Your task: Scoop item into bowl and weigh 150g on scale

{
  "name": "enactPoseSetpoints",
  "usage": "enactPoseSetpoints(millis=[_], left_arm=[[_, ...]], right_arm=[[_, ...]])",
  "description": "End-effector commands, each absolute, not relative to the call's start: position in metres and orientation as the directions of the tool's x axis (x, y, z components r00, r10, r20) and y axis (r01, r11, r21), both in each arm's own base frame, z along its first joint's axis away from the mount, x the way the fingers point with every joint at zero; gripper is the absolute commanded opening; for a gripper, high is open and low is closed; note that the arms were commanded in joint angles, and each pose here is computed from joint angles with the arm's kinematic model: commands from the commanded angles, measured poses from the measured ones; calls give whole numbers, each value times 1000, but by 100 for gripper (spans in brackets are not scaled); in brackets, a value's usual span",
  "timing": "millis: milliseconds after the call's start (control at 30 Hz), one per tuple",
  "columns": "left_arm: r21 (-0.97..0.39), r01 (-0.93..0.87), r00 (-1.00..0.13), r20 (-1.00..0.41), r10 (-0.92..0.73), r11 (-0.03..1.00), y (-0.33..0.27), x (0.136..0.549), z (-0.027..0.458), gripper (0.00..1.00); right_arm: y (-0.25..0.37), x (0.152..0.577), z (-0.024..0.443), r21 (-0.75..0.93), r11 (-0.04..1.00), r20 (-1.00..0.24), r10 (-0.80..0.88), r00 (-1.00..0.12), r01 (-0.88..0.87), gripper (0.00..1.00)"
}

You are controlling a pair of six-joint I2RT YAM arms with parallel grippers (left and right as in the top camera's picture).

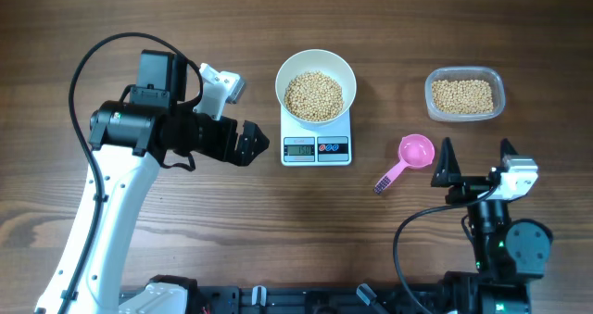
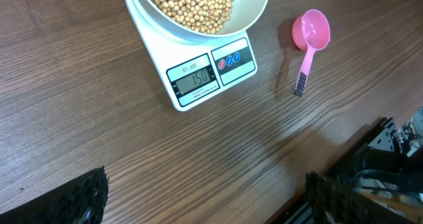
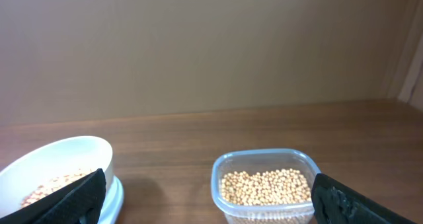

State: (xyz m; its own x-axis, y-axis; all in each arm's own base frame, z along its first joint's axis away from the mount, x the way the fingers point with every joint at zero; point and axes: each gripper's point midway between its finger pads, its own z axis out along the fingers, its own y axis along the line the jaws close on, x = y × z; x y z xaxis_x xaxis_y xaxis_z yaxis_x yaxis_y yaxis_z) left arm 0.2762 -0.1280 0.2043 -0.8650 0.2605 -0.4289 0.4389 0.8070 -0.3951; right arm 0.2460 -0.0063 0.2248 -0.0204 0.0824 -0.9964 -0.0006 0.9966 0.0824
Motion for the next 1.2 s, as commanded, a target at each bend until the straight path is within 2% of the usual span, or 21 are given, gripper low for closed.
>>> enactPoseSetpoints(millis=[0,233,500,733,900,1167], left_arm=[[-392,472,-845,-458,278,790,-131,274,212,100],[-392,472,-845,-458,278,790,-131,274,212,100],[-392,472,-845,-458,278,790,-131,274,212,100],[-392,472,-845,-458,278,790,-131,274,212,100],[-392,472,-845,-458,278,790,-131,274,212,100],[-392,472,-845,-458,278,790,-131,274,212,100]], right_arm=[[-11,244,217,70,997,-997,70,13,25,100],[-10,239,214,75,997,-995,74,66,21,100],[1,245,193,98,995,-993,99,58,-22,100],[-11,246,179,127,990,-992,126,24,53,100],[-11,247,177,6,999,-1000,6,11,52,100],[-11,247,178,1,999,-1000,1,11,52,100]])
